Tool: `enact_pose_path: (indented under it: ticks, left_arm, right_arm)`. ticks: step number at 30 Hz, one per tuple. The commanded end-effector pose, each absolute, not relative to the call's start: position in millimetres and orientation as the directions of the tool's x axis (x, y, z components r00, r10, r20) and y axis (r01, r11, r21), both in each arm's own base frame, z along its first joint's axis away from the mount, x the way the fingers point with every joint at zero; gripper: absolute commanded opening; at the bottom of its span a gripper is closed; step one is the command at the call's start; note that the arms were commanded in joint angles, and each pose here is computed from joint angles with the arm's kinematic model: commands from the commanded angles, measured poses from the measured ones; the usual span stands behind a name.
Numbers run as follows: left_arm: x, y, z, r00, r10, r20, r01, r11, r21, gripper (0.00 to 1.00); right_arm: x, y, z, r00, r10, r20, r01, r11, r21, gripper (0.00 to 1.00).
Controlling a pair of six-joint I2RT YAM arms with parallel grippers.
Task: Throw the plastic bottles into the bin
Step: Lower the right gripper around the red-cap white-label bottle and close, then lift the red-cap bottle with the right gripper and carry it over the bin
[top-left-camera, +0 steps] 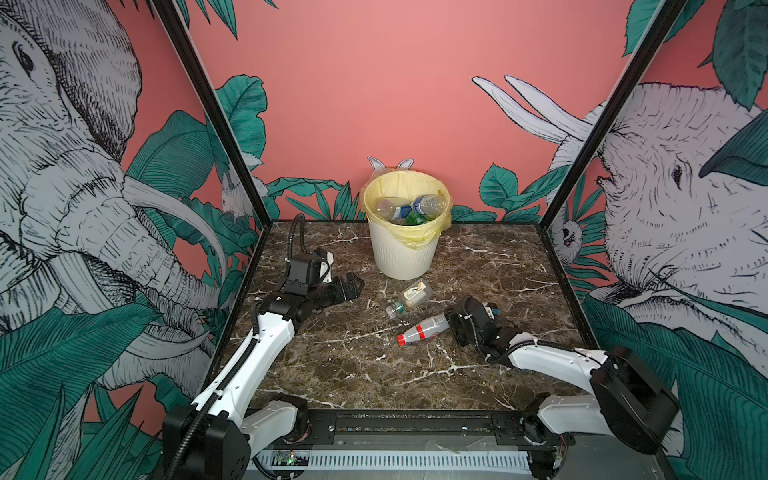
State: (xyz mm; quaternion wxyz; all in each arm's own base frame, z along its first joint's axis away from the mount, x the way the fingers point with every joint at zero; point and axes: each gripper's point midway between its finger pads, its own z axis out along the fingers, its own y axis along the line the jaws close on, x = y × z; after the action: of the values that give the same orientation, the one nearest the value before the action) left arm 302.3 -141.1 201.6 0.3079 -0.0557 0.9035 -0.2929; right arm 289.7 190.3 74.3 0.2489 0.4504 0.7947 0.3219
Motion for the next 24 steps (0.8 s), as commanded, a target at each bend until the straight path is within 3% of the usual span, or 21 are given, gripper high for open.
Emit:
enact_pose_path:
  ticks: [1, 11, 24]
  left_arm:
    - [308.1, -137.7, 209.9, -0.783, -0.317, -0.535, 0.064, 0.816, -0.575, 0.99]
    - [309.4, -135.5, 209.0, -0.777, -0.347, -0.526, 0.034, 0.81, -0.585, 0.99]
    - [308.3, -136.3, 207.0, -0.781, -0.365, -0.507, 0.016, 0.799, -0.601, 0.99]
  right_arm:
    - [296.4, 192.5, 95.1, -0.505, 0.857, -0.103, 0.514, 0.395, 0.761, 0.51]
    - [304.9, 167.2, 139.7, -0.555, 0.791, -0.258, 0.402, 0.527, 0.749, 0.5]
    - [320.0, 172.3, 193.4, -0.63, 0.689, -0.358, 0.206, 0.593, 0.778, 0.5]
